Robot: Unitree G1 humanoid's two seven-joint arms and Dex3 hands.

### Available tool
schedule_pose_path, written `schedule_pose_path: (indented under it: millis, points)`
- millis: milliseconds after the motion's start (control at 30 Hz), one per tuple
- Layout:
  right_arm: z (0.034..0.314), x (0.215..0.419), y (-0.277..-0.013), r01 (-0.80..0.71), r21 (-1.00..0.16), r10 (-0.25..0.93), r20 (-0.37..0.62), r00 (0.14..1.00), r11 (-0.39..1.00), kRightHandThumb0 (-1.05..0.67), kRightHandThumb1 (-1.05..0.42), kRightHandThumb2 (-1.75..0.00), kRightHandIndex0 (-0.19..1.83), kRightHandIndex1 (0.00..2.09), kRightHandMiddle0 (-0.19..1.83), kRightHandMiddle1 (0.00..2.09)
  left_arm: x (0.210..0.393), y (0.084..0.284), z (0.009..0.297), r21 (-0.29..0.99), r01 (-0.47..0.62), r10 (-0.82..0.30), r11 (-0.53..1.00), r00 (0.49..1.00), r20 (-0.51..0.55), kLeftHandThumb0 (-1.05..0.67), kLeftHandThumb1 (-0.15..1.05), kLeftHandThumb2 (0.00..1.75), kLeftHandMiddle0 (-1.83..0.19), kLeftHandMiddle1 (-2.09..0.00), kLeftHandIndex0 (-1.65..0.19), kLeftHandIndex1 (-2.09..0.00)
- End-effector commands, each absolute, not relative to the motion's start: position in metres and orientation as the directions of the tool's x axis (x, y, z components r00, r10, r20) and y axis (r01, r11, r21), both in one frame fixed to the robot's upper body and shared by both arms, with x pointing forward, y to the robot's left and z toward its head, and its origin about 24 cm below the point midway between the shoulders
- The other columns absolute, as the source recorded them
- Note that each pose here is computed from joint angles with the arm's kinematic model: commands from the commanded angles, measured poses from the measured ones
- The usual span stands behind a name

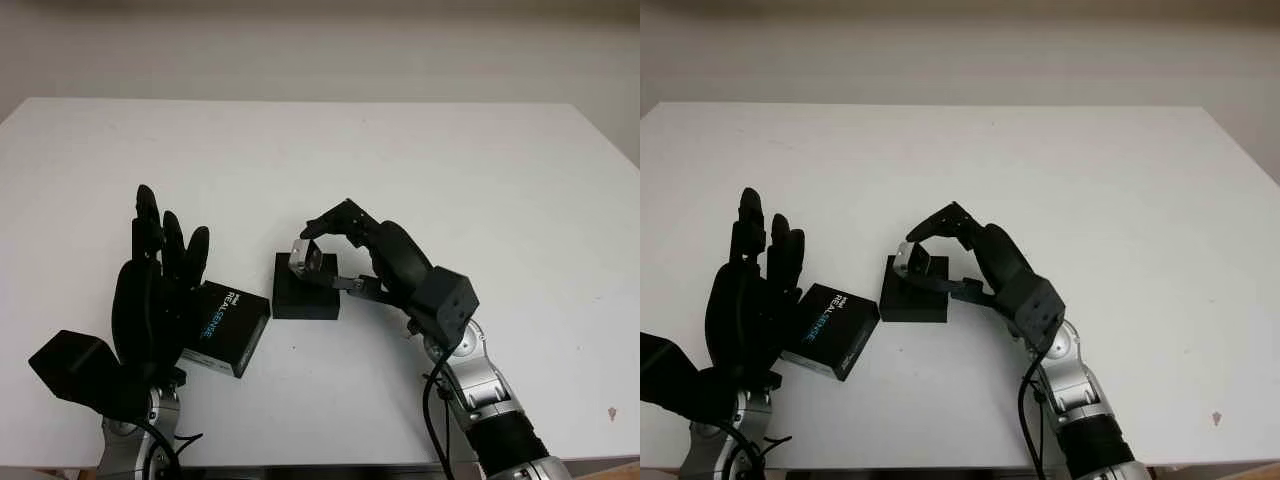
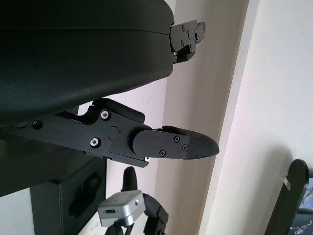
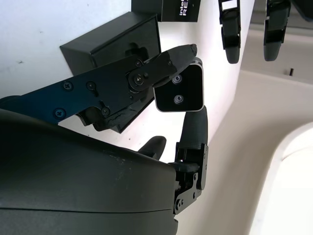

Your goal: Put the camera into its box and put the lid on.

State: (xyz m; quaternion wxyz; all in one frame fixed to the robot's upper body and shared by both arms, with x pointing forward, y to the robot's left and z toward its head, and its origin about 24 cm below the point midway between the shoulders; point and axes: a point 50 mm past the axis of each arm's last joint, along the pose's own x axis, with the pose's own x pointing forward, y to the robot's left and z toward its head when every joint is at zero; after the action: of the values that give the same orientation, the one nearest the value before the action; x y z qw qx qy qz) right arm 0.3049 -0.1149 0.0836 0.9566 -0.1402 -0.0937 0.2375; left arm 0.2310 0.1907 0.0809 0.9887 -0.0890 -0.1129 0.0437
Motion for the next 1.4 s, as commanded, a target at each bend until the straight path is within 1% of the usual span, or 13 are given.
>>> schedule_pose_path:
  millis: [0, 167, 267, 467, 567, 933, 1100, 1367]
  points:
    - [0.105, 0.311, -0.122, -0.418, -0.356, 0.489, 0.135, 0.862, 0.836, -0.46, -0.98, -0.05, 0.16, 0.64, 0.35, 1.52, 0.233, 0.188, 0.084, -0.188, -0.057, 0.1, 0.98, 0.969, 0.227, -0.54, 1.05, 0.26, 0.19, 0.0, 0.19, 0.0]
    - [0.127, 0.319, -0.134, -0.441, -0.413, 0.507, 0.058, 0.86, 0.797, -0.5, -0.99, -0.05, 0.26, 0.47, 0.38, 1.52, 0.235, 0.185, 0.084, -0.198, -0.055, 0.1, 0.979, 0.969, 0.226, -0.55, 1.05, 0.23, 0.19, 0.0, 0.19, 0.0]
    - [0.14, 0.322, -0.138, -0.459, -0.405, 0.517, 0.04, 0.855, 0.791, -0.49, -0.97, -0.05, 0.29, 0.42, 0.4, 1.52, 0.236, 0.184, 0.084, -0.195, -0.058, 0.102, 0.979, 0.969, 0.224, -0.55, 1.05, 0.24, 0.19, 0.0, 0.19, 0.0]
    - [0.157, 0.327, -0.14, -0.506, -0.427, 0.558, -0.005, 0.83, 0.75, -0.45, -0.95, -0.05, 0.31, 0.36, 0.4, 1.52, 0.238, 0.18, 0.083, -0.211, -0.055, 0.104, 0.976, 0.968, 0.227, -0.55, 1.05, 0.23, 0.19, 0.0, 0.19, 0.0]
    - [0.161, 0.33, -0.138, -0.531, -0.438, 0.577, -0.034, 0.816, 0.725, -0.44, -0.95, -0.05, 0.32, 0.34, 0.37, 1.58, 0.238, 0.178, 0.083, -0.217, -0.057, 0.108, 0.974, 0.967, 0.23, -0.54, 1.05, 0.23, 0.19, 0.0, 0.19, 0.0]
    - [0.155, 0.333, -0.129, -0.605, -0.466, 0.619, -0.146, 0.772, 0.645, -0.5, -0.96, -0.06, 0.31, 0.35, 0.34, 1.67, 0.237, 0.176, 0.08, -0.231, -0.067, 0.121, 0.971, 0.967, 0.226, -0.54, 1.05, 0.23, 0.19, 0.0, 0.19, 0.0]
    - [0.151, 0.334, -0.125, -0.61, -0.491, 0.627, -0.155, 0.763, 0.622, -0.53, -0.96, -0.05, 0.31, 0.36, 0.37, 1.69, 0.237, 0.176, 0.079, -0.236, -0.064, 0.119, 0.97, 0.966, 0.228, -0.54, 1.05, 0.23, 0.19, 0.0, 0.19, 0.0]
    - [0.143, 0.334, -0.122, -0.612, -0.493, 0.623, -0.166, 0.764, 0.619, -0.49, -0.96, -0.05, 0.29, 0.37, 0.34, 1.67, 0.237, 0.176, 0.079, -0.231, -0.07, 0.124, 0.97, 0.966, 0.227, -0.55, 1.05, 0.22, 0.19, 0.0, 0.19, 0.0]
